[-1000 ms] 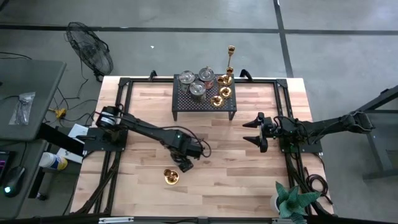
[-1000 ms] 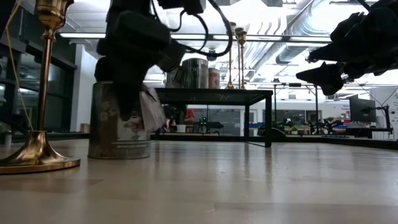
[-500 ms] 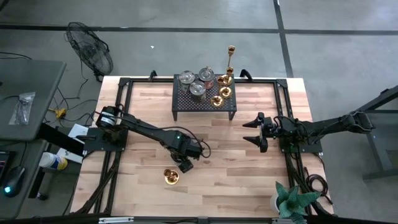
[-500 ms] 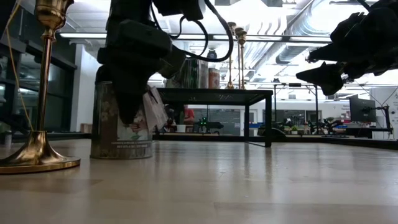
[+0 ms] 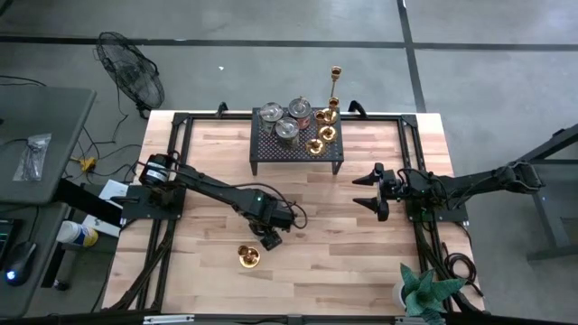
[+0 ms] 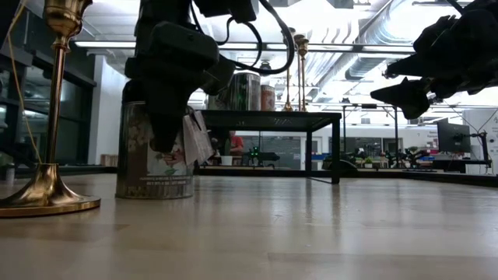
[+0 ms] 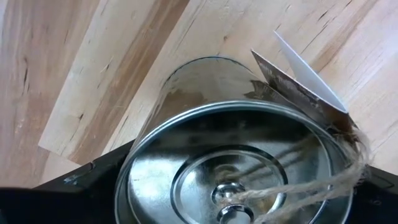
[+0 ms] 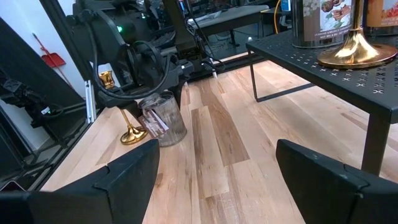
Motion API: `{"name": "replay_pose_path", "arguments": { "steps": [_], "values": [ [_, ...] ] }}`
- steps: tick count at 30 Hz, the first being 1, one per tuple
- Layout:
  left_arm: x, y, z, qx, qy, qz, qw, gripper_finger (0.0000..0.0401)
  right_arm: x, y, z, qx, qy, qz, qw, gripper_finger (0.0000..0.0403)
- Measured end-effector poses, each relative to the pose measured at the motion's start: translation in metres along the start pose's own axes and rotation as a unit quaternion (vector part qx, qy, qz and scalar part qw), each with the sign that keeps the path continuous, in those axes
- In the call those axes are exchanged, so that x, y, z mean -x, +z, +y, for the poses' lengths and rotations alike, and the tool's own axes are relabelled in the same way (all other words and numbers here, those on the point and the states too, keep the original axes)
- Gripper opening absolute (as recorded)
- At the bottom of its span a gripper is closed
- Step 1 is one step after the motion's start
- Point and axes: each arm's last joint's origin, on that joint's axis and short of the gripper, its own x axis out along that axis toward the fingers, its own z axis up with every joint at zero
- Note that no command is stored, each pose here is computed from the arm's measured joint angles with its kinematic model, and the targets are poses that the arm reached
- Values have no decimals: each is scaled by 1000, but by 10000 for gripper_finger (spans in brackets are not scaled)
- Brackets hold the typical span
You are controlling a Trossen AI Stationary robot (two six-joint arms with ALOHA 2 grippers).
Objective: Pick & Place candle stick holders
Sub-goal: Align the brown scented candle with the white scented candle on the shelf
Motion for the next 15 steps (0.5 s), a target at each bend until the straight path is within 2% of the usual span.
{"name": "replay_pose_path", "arguments": {
  "steps": [4, 15],
  "values": [
    [0, 0, 0, 4, 2, -3, 1000, 354, 0, 0, 0, 0, 0, 0, 1000, 316],
    [1, 1, 1, 6, -1, 2, 1000, 354, 0, 0, 0, 0, 0, 0, 1000, 316]
  ]
}}
